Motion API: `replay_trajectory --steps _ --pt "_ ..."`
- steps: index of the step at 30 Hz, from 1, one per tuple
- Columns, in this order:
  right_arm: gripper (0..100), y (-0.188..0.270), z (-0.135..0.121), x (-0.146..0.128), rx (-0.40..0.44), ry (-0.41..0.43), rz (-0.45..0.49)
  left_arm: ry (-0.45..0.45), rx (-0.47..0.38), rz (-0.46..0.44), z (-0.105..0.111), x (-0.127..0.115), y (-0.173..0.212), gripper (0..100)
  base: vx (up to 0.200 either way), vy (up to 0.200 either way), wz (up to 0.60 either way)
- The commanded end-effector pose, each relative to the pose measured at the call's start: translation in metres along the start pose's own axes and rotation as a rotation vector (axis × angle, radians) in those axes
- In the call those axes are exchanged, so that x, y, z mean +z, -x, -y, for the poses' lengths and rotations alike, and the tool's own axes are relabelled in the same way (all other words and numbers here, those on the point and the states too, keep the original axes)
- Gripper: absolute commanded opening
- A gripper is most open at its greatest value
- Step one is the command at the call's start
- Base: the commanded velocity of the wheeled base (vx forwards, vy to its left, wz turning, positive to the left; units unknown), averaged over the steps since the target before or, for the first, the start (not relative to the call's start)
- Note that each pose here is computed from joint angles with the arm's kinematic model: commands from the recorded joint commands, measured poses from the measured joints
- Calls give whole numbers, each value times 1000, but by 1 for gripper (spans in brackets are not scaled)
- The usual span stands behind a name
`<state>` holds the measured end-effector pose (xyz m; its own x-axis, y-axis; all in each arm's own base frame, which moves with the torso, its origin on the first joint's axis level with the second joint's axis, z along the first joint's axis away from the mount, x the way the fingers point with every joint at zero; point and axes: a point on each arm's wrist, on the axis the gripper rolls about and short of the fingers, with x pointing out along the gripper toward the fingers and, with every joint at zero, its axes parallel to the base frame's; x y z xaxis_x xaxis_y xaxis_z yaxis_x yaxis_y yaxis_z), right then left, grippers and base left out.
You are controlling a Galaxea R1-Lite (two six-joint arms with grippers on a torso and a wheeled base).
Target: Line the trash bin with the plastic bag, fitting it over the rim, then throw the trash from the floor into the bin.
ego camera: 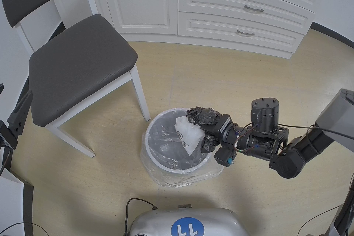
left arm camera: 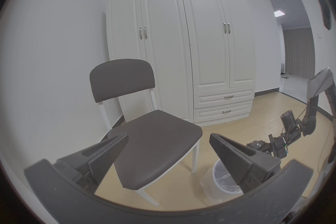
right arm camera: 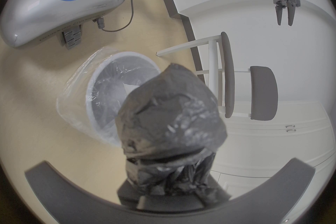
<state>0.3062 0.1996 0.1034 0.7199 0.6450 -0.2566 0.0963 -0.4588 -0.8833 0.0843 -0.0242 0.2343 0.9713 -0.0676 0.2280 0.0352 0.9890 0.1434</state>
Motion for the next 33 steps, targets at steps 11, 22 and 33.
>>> replay_trajectory --steps 11,22,33 --pt "0 -59 -30 32 35 -62 52 3 0 0 0 1 -1 100 0 0 0" --pt "0 -77 -45 34 58 -79 54 -1 23 -1 -2 1 -2 100 0 0 0" --pt "0 -88 -65 6 78 -97 -26 -3 23 -9 -2 0 -2 100 0 0 0"
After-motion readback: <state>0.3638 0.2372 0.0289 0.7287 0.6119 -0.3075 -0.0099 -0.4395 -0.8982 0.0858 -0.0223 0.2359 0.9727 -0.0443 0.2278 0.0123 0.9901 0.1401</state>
